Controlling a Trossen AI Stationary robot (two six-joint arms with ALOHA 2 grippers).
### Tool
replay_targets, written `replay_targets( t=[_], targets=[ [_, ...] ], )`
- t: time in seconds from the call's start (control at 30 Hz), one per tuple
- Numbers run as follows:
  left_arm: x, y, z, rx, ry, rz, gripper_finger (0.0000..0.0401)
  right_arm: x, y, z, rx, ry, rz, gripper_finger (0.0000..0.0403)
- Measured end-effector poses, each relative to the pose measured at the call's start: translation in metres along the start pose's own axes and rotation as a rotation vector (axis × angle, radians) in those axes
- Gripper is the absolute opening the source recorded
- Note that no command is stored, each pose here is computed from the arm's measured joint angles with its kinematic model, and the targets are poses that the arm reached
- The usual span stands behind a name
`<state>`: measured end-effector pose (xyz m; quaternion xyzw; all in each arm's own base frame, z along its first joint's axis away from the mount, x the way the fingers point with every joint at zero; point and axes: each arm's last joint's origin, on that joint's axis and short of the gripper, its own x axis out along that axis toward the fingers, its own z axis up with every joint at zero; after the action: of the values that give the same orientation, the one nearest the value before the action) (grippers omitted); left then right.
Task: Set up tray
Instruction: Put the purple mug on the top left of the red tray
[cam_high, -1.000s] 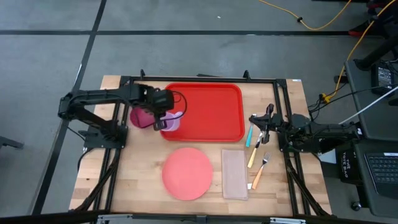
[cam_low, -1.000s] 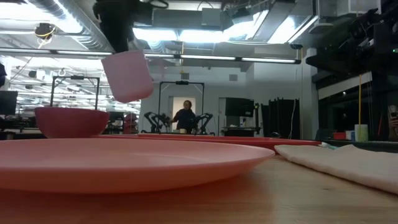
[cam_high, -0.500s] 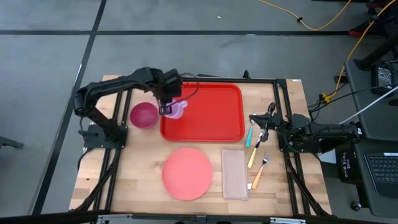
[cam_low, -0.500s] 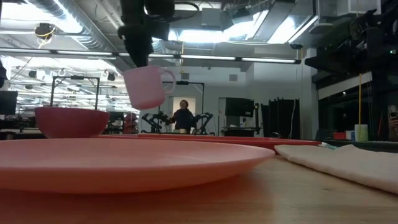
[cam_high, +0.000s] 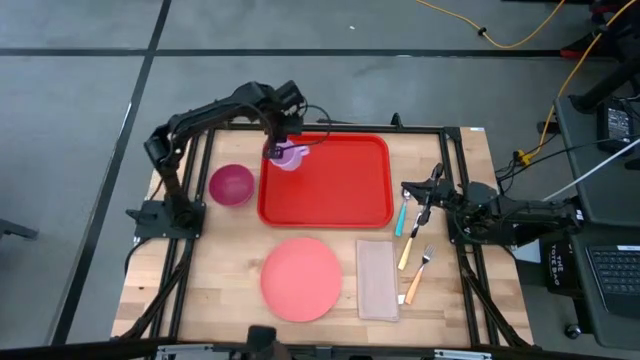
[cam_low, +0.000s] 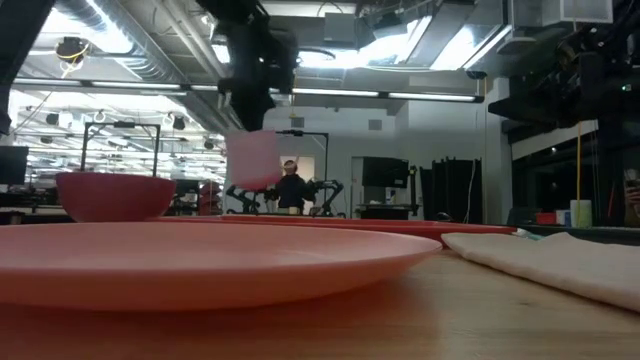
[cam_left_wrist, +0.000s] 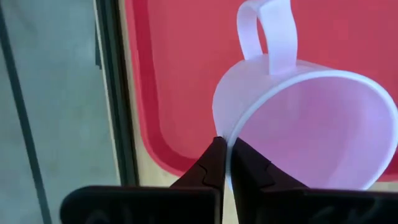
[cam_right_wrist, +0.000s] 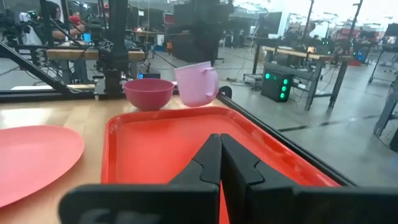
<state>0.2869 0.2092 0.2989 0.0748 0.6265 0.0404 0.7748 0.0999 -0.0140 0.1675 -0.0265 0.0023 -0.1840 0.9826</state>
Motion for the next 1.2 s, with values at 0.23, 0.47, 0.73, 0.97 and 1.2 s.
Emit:
replay_targets(
  t=[0.23,0.47,0.73,0.97,1.2],
  targets=[
    [0.014,0.028,-0.005,0.02,0.052,-0.021,0.0002,0.0,-0.002,-0.001,0.023,0.006,-0.017,0.0005],
    [0.028,0.039,-0.011,-0.002,0.063,-0.065,0.0002,0.001,-0.003,-0.001,0.022,0.006,-0.035,0.0005],
    [0.032,0.039,-0.01,0.087,0.063,-0.069,0.0002,0.001,-0.005,0.0,-0.006,0.006,-0.071,0.0005],
    [0.032,0.05,-0.013,0.134,0.026,-0.021,0.0002,0.0,-0.006,0.001,-0.041,0.0,-0.133,0.0005],
    [0.034,0.058,-0.02,0.133,0.024,-0.019,0.0002,0.0,-0.007,0.001,-0.031,-0.002,-0.146,0.0005]
  ],
)
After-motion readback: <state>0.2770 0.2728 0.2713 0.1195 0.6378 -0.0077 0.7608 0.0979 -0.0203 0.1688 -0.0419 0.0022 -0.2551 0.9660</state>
